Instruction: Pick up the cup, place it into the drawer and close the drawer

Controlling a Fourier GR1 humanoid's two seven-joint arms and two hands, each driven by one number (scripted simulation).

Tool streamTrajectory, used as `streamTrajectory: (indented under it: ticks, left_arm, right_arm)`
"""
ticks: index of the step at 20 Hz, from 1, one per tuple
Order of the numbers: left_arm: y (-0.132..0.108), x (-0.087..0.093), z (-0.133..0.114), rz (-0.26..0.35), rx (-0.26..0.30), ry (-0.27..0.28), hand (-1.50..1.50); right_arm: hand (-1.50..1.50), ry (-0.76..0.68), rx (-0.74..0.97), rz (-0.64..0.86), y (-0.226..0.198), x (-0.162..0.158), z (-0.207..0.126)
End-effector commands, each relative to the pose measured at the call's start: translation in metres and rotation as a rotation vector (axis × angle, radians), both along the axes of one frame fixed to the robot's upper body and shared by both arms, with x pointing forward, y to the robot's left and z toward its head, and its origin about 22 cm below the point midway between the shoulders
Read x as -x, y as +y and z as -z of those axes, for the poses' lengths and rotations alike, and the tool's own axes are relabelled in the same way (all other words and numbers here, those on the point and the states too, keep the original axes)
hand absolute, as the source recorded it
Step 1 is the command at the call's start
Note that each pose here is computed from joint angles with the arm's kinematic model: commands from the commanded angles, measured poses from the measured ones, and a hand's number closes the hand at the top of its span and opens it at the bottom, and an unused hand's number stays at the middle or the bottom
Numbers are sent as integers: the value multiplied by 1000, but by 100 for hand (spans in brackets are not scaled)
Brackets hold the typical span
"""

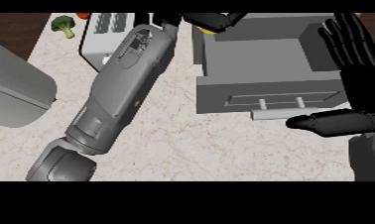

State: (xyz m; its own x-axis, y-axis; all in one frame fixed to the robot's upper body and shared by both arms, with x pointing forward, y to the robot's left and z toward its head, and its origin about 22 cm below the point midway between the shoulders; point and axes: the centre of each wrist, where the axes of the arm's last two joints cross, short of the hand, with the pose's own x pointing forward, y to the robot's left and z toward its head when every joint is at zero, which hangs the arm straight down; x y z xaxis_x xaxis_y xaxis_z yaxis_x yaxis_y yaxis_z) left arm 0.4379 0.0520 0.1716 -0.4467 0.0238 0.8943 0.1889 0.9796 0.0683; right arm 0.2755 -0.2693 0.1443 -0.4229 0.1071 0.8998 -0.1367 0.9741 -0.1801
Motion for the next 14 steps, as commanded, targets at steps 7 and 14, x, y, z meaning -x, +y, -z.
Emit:
streamTrajectory:
  ticks: [7,14]
  left_arm:
    - [-25,-10,1,-38,-186,169,150]
    - [-12,-6,46,14,-310,268,150]
  right_arm:
    - [-150,-34,-9,-49,-1,-16,-17]
    - [-150,-54,2,-109,12,-18,-9]
